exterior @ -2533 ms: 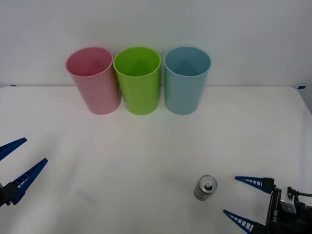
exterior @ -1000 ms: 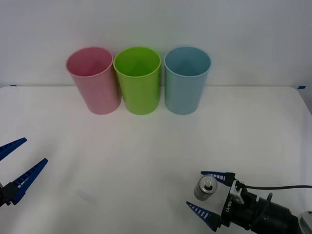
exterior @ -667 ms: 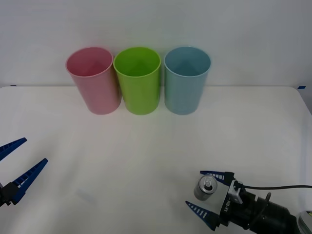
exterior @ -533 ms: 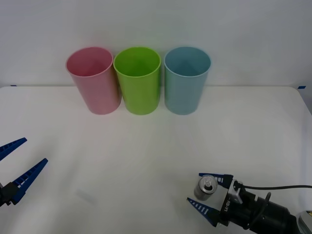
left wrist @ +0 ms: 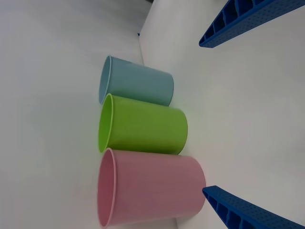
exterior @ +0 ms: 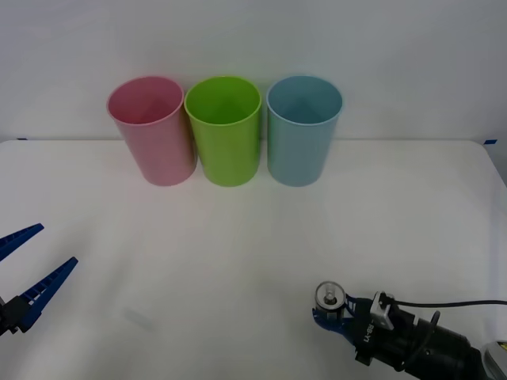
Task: Grasp the object on the table and drop it into the matching bin: aluminum can to the light blue bin, PET bottle to the pink bin.
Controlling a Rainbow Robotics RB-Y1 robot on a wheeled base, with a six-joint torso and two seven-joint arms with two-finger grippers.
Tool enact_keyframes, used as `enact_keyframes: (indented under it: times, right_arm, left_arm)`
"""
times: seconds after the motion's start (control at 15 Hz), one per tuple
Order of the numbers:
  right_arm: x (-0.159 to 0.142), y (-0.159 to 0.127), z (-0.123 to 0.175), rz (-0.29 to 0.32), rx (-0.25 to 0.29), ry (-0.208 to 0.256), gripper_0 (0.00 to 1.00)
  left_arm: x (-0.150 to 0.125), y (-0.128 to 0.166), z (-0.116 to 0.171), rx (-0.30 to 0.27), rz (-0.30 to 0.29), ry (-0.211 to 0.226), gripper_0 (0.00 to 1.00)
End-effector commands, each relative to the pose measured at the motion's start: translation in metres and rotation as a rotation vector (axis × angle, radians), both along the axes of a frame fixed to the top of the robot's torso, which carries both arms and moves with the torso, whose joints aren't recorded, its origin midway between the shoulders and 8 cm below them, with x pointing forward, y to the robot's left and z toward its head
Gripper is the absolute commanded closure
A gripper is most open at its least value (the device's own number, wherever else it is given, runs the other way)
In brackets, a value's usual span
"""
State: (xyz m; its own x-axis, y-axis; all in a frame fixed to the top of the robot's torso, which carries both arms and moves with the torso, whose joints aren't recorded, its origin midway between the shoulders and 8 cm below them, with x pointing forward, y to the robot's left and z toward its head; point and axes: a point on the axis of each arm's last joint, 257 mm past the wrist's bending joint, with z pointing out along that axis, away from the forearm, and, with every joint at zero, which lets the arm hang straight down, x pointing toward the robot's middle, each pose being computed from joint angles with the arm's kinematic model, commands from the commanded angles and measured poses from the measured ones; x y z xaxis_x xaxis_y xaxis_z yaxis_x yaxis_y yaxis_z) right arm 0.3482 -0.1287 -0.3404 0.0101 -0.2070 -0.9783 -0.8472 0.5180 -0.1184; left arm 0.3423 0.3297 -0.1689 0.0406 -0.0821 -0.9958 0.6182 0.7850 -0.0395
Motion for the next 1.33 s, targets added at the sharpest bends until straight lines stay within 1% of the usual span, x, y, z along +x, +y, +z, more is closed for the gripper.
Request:
enact_keyframes:
  times: [0.07, 0.27, 0.4, 0.6, 0.67, 0.73, 1.0, 1.2, 1.33]
  right_arm:
    - [0.001, 0.0, 0.003, -0.004, 0.014, -0.003, 1.0]
    - [0.005, 0.001, 0.017, -0.007, 0.036, -0.024, 1.0]
    - [0.009, 0.0, 0.029, -0.015, 0.061, -0.037, 1.0]
    - [0.013, -0.006, 0.049, -0.029, 0.084, -0.064, 1.0]
    - [0.015, -0.008, 0.056, -0.034, 0.095, -0.063, 1.0]
    - [0.015, -0.008, 0.062, -0.035, 0.11, -0.053, 1.0]
    - [0.017, -0.014, 0.111, -0.057, 0.191, -0.046, 1.0]
    - [0.023, -0.019, 0.149, -0.075, 0.246, -0.054, 1.0]
    - [0.028, -0.024, 0.173, -0.089, 0.271, -0.069, 1.0]
  left_arm:
    - [0.0, 0.0, 0.0, 0.0, 0.0, 0.0, 0.0]
    - [0.0, 0.0, 0.0, 0.0, 0.0, 0.0, 0.0]
    - [0.0, 0.0, 0.0, 0.0, 0.0, 0.0, 0.0]
    - [0.0, 0.0, 0.0, 0.0, 0.0, 0.0, 0.0]
    - [0.0, 0.0, 0.0, 0.0, 0.0, 0.0, 0.0]
    - [0.0, 0.0, 0.0, 0.0, 0.0, 0.0, 0.0]
    - [0.0, 0.0, 0.0, 0.0, 0.0, 0.0, 0.0]
    - [0.0, 0.0, 0.0, 0.0, 0.0, 0.0, 0.0]
    - [0.0, 0.0, 0.0, 0.0, 0.0, 0.0, 0.0]
